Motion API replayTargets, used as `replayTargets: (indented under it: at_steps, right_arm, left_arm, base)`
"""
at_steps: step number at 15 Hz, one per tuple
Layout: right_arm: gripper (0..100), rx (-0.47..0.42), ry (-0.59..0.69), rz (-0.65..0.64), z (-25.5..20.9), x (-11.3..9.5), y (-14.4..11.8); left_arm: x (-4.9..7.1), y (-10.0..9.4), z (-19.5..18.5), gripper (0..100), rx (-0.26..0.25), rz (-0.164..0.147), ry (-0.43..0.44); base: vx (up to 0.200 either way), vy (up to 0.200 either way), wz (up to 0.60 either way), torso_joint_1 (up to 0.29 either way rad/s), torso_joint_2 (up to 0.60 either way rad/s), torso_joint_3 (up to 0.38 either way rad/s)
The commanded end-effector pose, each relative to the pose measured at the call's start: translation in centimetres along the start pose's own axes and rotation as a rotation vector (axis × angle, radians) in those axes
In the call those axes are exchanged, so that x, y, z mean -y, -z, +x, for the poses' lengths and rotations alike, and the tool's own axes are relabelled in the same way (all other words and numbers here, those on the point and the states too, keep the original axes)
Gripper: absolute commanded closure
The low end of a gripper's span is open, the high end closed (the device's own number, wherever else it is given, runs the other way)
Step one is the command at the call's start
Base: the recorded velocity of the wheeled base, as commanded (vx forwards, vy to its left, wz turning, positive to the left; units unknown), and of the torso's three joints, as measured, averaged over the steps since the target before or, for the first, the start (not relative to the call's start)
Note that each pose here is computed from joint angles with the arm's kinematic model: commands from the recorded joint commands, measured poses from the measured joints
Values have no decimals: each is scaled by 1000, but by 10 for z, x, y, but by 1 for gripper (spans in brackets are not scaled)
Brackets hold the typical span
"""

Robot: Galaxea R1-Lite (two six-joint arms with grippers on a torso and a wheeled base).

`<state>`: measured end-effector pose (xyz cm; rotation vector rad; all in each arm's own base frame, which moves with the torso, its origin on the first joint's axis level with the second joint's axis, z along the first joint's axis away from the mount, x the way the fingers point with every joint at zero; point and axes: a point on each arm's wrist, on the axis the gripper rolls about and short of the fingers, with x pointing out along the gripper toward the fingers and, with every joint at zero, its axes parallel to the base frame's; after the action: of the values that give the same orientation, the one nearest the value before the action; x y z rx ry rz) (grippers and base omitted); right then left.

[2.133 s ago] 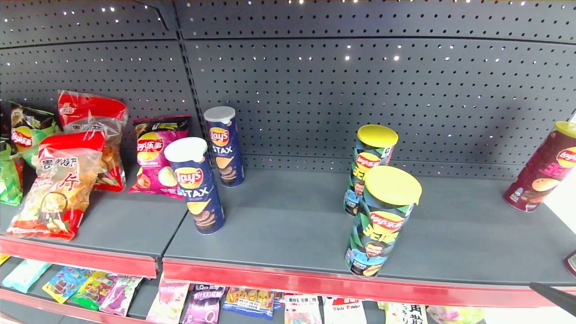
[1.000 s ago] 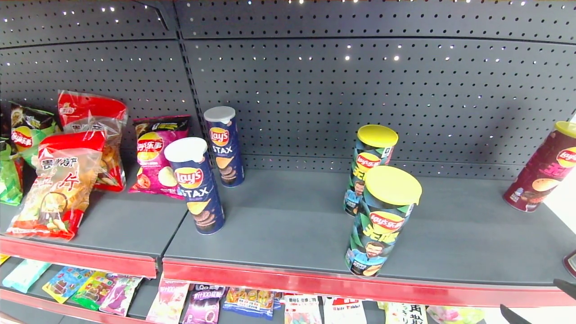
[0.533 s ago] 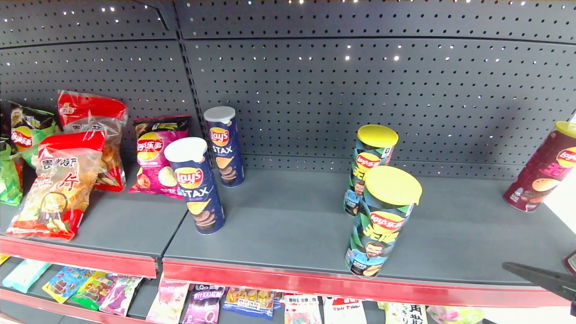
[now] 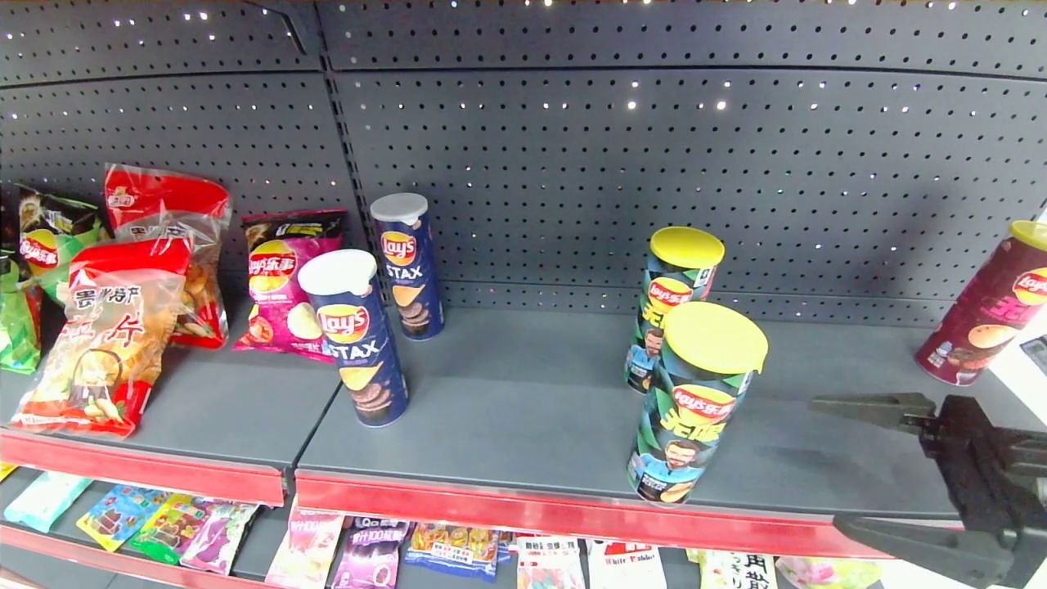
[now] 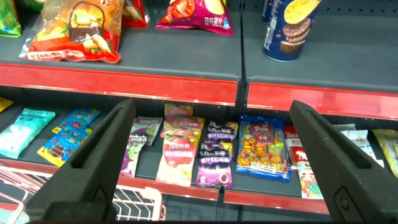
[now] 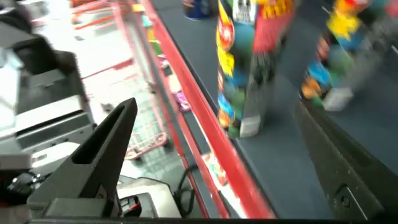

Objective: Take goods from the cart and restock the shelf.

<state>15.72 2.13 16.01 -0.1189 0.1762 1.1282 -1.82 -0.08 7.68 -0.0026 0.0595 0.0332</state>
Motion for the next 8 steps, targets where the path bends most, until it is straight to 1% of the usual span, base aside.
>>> replayTargets:
  at_steps: [1, 3, 8]
  right_arm:
    - [0, -29, -40, 63, 12, 14, 10]
    - [0, -19, -107, 46, 20, 13, 7]
    - [0, -9, -181, -24, 34, 15, 1]
  left_arm:
    - [0, 0, 0, 0, 0, 0, -1]
    - [0, 0, 0, 0, 0, 0, -1]
    - [0, 0, 0, 0, 0, 0, 1]
  base:
    - [0, 0, 0, 0, 0, 0]
    - [0, 0, 0, 0, 0, 0]
    - [0, 0, 0, 0, 0, 0]
